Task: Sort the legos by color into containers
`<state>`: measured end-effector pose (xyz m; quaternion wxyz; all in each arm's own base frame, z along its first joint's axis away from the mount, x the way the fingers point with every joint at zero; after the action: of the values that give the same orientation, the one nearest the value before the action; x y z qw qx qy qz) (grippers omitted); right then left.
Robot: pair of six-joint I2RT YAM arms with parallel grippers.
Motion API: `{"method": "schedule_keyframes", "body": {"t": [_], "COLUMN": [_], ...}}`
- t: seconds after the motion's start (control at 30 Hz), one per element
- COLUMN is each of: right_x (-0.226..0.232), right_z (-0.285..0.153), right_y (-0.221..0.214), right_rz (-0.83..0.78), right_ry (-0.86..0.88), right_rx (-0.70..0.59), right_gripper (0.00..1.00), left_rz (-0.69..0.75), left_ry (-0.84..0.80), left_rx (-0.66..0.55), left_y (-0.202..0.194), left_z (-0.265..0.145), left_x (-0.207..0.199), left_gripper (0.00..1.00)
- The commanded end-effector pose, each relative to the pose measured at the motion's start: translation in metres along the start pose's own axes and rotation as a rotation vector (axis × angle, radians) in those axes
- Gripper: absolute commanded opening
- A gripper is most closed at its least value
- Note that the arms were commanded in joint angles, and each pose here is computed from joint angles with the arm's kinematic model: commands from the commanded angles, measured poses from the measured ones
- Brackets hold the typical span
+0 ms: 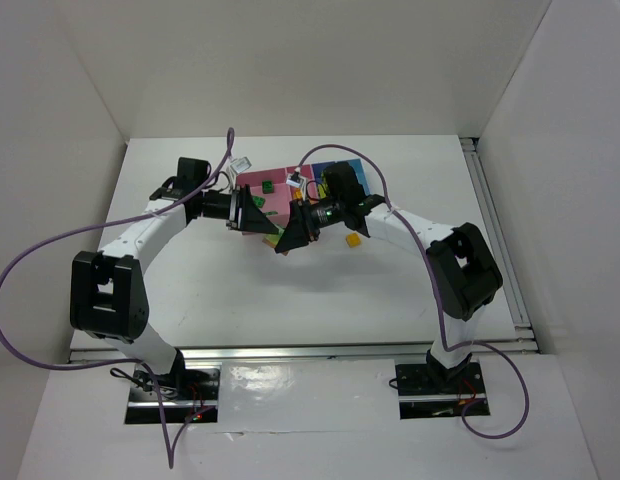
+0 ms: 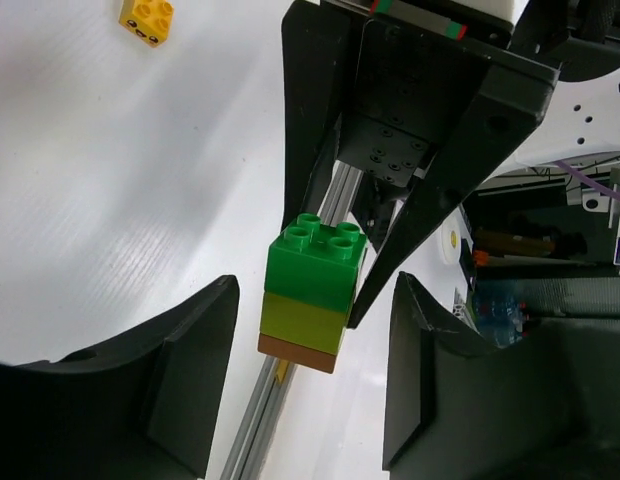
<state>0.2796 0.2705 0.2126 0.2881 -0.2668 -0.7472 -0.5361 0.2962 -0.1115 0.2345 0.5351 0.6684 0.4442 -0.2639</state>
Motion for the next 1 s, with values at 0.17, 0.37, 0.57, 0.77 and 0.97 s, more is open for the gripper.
{"method": "schedule_keyframes", "body": {"t": [0.17,0.37,0.57,0.77,0.97], "right_x": [0.011,0.012,0.014,0.013,0.01], "right_z": [-0.005,-0.002,-0.003,-0.002,-0.001], "right_y": [0.006,0.004,0.009,0.01,0.008], "right_rz": [-0.067,-0.061,-0.078,-0.07,-0.062], "right_ry": [0.019,0.032,0.033,0.032,0.039], "right_rx": [0.002,0.02,0.016,0.02,0.026], "right_gripper": [0.0,0.0,0.0,0.0,0.0], "left_rz": [0.081,0.071,0.075,0.058,0.068], "left_ry": [-0.045,-0.059,-0.072,-0.069,-0.069], "left_rx": [-0.011,0.016,0.048,0.058,0.062], "left_y": [0.014,0.016,0.015,0.013,0.015], "left_z": [-0.001,0.009,0.019,0.02,0.02], "left_x": [-0.01,-0.01,-0.01,-0.007,-0.007], "left_gripper": [0.53,0.58,0.54,0.33,0.2]}}
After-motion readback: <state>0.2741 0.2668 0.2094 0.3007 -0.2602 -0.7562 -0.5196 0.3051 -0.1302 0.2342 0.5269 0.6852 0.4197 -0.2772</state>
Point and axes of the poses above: each gripper's point midway between its finger pads, its own z axis out along the fingers, its own x axis along the line the jaws close on, y = z × x, the point moved 10 cm from there along -z, back along the fingers, and after that the axes turned 3 degrees about -z, right-handed, at the moved point
